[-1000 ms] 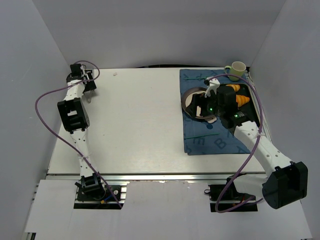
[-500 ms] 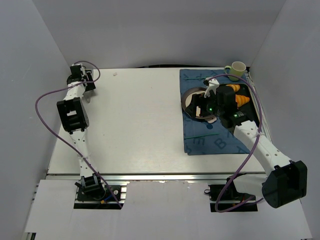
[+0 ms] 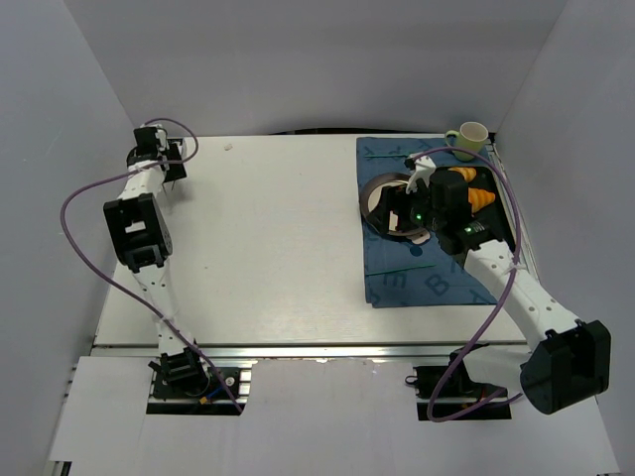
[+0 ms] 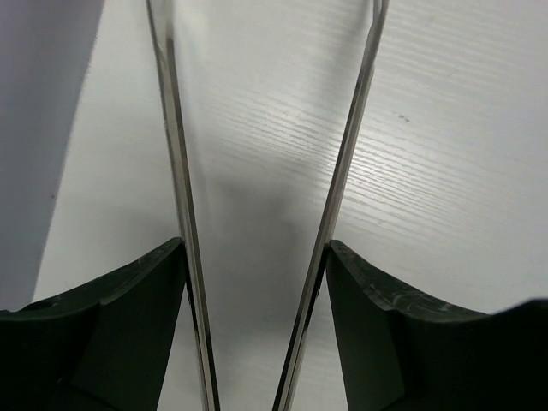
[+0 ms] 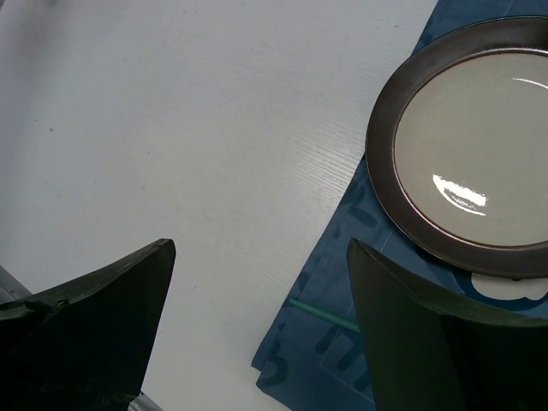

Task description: Place the bread

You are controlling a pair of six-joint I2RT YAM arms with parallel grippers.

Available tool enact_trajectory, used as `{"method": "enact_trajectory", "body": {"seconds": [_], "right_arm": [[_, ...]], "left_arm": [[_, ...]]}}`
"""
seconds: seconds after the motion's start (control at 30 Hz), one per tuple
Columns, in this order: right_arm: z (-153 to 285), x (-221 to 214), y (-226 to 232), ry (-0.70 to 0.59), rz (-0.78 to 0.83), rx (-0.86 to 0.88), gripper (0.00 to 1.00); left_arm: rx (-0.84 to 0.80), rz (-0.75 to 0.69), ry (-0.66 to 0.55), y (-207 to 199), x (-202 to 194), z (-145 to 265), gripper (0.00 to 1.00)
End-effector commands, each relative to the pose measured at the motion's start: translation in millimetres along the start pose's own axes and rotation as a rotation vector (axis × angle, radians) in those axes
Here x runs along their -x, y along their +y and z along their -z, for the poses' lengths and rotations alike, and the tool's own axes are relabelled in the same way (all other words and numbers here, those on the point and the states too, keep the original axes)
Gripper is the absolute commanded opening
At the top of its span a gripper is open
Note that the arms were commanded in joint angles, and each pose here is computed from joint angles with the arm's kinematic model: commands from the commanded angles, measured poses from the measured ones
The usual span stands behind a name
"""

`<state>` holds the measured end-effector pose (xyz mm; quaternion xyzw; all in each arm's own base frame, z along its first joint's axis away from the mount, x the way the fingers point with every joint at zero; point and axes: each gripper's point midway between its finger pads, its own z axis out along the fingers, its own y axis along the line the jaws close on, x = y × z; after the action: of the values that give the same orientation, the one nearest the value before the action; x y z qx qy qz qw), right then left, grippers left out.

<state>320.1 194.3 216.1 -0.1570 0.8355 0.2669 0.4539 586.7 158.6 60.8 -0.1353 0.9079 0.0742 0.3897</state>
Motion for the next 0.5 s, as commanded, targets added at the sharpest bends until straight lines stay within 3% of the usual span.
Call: {"method": "enact_trajectory", "body": {"seconds": [0.0, 0.2, 0.47], "right_arm": [[9, 17, 13, -0.069, 0.014, 0.043, 0.88], [13, 20, 18, -0.085, 0.008, 0.054, 0.88], [40, 48, 8, -0.189, 0.008, -0.06, 0.88]], "left_arm": [[-0.039, -0.007, -0.165, -7, 66, 59, 0.74], [-0.094, -0.014, -0.224, -28, 82, 99, 0.72], [-0.272, -0.163, -0.251, -102, 86, 184, 0.71]]}}
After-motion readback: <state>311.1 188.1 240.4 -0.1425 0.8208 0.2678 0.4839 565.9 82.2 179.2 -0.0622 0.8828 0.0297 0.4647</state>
